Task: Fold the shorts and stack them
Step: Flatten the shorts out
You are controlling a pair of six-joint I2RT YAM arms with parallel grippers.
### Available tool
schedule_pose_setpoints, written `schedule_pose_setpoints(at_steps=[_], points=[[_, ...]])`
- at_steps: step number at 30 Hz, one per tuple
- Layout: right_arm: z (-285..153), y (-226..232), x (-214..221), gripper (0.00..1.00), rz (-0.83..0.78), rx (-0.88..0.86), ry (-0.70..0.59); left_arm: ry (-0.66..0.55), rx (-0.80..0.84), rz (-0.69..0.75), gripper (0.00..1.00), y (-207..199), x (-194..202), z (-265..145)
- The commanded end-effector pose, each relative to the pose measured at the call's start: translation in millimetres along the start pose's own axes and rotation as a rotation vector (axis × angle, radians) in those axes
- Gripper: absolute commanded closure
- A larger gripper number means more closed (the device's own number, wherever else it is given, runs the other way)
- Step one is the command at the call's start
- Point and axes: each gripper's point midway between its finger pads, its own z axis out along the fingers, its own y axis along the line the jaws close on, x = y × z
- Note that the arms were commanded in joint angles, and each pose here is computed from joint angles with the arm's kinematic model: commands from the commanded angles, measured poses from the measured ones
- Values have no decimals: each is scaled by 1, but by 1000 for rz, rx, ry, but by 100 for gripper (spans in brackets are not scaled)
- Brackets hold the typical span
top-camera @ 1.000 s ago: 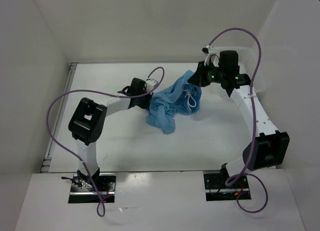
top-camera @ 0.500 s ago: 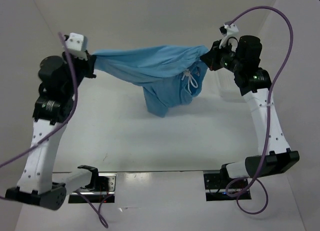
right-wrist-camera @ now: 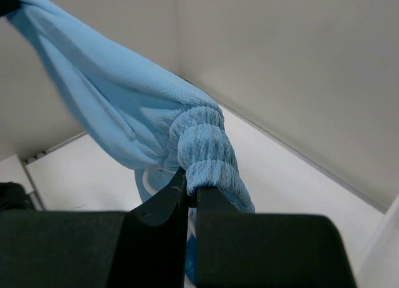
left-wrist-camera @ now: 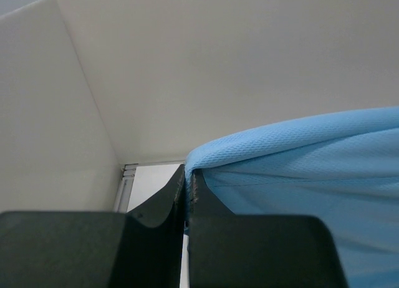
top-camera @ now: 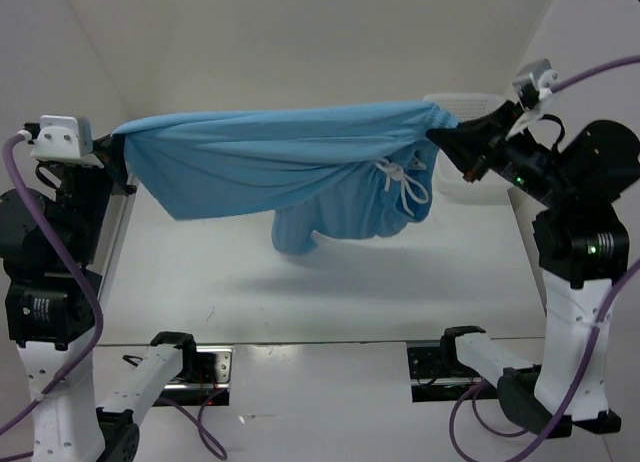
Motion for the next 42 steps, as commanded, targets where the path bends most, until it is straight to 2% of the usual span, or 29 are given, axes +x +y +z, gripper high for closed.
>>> schedule_pose_setpoints(at_steps=[1,6,7,9,13,14,15,16,17,18,19,22,23,24,26,27,28,29,30,31,33,34,35,36,37,39,40,41,42], points=[[-23,32,-4,100,56,-93,-30,-14,-41,7,100,9,-7,-5],[-15,17,46,100,217,-74,58,119,-7,11,100,1,46,18],[-8,10,65,100,290,-67,94,146,-5,11,100,0,58,26],[7,-6,82,100,356,-48,112,240,23,11,100,-7,96,44],[49,-56,148,100,536,23,215,392,103,-1,100,-24,164,77],[64,-79,179,100,595,74,265,439,116,-4,100,-28,186,91],[72,-91,191,100,605,102,277,469,128,-7,100,-31,201,98],[78,-108,204,100,609,156,297,542,152,-15,100,-37,233,109],[90,-125,237,100,650,191,358,560,165,-19,100,-40,245,117],[97,-138,244,100,653,222,367,582,178,-24,100,-43,256,125],[106,-155,279,100,696,263,426,619,191,-29,100,-46,277,142],[126,-183,301,100,706,301,448,681,217,-35,100,-57,318,174],[134,-200,331,96,728,350,492,662,225,-37,100,-59,313,191],[142,-213,326,86,711,369,478,704,227,-40,100,-61,339,203],[151,-236,357,80,695,447,527,706,210,-33,94,-59,346,222],[159,-250,341,72,653,471,494,692,197,-28,90,-58,347,241],[164,-252,340,51,641,488,495,707,198,-29,81,-58,350,246],[168,-263,327,19,611,516,463,710,181,-17,47,-58,348,252],[169,-264,322,12,594,513,455,730,182,-18,38,-59,351,256],[166,-264,315,11,578,521,453,722,192,-15,33,-63,333,259],[155,-261,292,10,542,553,428,701,234,-7,26,-84,310,246],[146,-258,290,10,532,571,438,734,258,-3,26,-95,317,230],[133,-250,307,10,539,587,488,748,309,7,26,-118,314,214],[121,-244,293,10,485,592,481,760,350,6,26,-128,300,189],[106,-229,322,10,496,598,560,799,388,7,26,-138,304,169],[86,-210,329,11,402,620,620,965,506,12,26,-164,335,97],[71,-192,361,11,405,614,707,1024,538,16,26,-169,349,74],[65,-180,372,11,393,603,742,1072,567,18,26,-173,360,52],[65,-166,376,11,371,579,755,1172,613,21,26,-180,389,18]])
